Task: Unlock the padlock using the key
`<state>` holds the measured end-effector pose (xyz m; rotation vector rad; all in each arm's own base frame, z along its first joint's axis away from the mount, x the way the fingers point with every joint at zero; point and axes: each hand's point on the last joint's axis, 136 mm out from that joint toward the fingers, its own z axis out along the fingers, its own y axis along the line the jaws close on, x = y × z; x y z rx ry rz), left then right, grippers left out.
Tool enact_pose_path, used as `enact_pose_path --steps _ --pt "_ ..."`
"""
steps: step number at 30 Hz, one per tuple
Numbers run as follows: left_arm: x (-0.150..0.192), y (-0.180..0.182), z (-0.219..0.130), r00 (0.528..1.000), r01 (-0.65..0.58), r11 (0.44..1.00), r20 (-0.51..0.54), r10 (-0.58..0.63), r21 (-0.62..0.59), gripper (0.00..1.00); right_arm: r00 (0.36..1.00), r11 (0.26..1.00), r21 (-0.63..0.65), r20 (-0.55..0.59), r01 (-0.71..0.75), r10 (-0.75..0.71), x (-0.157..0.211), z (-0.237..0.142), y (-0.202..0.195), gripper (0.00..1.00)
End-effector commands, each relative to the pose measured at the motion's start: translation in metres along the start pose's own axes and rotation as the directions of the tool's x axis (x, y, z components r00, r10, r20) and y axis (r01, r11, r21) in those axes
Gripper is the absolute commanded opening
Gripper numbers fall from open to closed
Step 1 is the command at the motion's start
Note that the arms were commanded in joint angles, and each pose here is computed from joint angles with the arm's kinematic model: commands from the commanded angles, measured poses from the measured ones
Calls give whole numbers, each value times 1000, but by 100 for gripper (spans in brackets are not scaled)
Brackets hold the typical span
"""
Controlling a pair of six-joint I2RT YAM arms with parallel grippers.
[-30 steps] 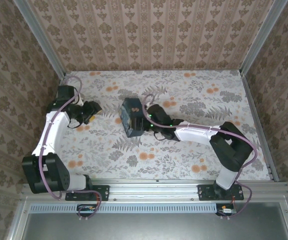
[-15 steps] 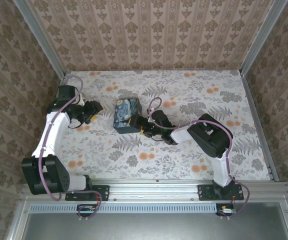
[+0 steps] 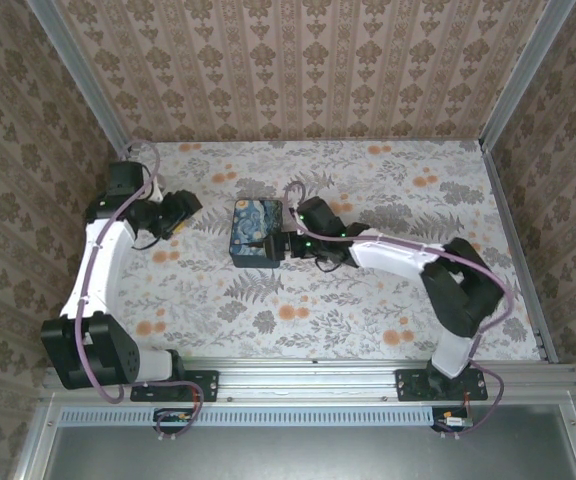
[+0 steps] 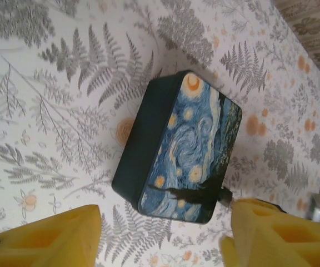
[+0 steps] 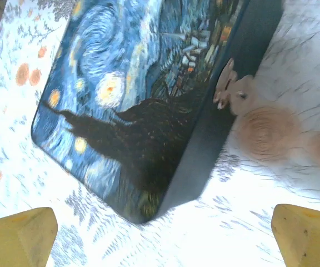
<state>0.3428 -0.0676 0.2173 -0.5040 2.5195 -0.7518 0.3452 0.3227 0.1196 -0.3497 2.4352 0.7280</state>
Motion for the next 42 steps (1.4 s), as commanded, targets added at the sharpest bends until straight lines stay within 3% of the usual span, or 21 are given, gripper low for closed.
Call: enact_pose_path --steps 1,3,5,7,9,10,12,14,16,20,22,23,24,25,27,31,42 --pt "-16 23 1 986 -142 963 48 157 -231 100 944 941 143 78 307 -320 -17 -54 -17 100" --pt "-29 44 4 957 -215 884 90 275 -414 100 858 857 309 184 412 -479 -31 -84 -43 100" --pt "-42 55 11 898 -304 806 129 420 -508 100 803 793 505 283 339 -524 -47 -122 -92 100" --pt "-50 72 21 827 -357 723 161 540 -591 100 857 817 546 317 185 -406 -45 -148 -149 100" --pt "-52 78 33 677 -425 611 213 704 -668 100 902 805 593 331 31 -278 -33 -170 -205 100" --pt "-52 79 37 623 -432 592 249 741 -680 100 905 781 624 346 -25 -247 -27 -179 -224 100" --pt "-52 86 47 593 -411 649 354 724 -640 100 884 753 645 419 -129 -208 -15 -194 -254 100" --pt "-52 94 61 556 -419 662 400 728 -622 100 843 755 621 506 -209 -183 -9 -200 -272 100" --pt "-53 107 70 567 -406 681 417 711 -609 100 810 771 587 562 -249 -167 -5 -199 -281 100" --pt "-47 118 80 574 -438 751 489 657 -494 100 786 791 582 572 -187 -235 -8 -183 -285 100" --pt "-38 114 94 561 -510 734 474 679 -448 100 788 799 581 561 -156 -255 -10 -176 -285 100" --pt "-37 105 95 527 -549 715 485 698 -432 100 799 800 583 545 -142 -256 -7 -165 -289 100" --pt "-34 108 98 556 -546 724 464 690 -422 100 797 802 583 542 -127 -267 -2 -155 -291 100" --pt "-34 107 97 543 -547 722 477 691 -423 100 769 799 585 571 -135 -288 -4 -153 -294 100" --pt "-36 111 95 557 -530 734 478 679 -425 100 826 791 592 516 -153 -226 1 -151 -300 100" --pt "-37 110 95 539 -511 712 467 701 -481 100 821 791 593 522 -152 -233 -3 -149 -301 100" --pt "-37 110 96 545 -520 717 466 697 -464 100 823 790 593 520 -153 -230 -3 -149 -301 100"
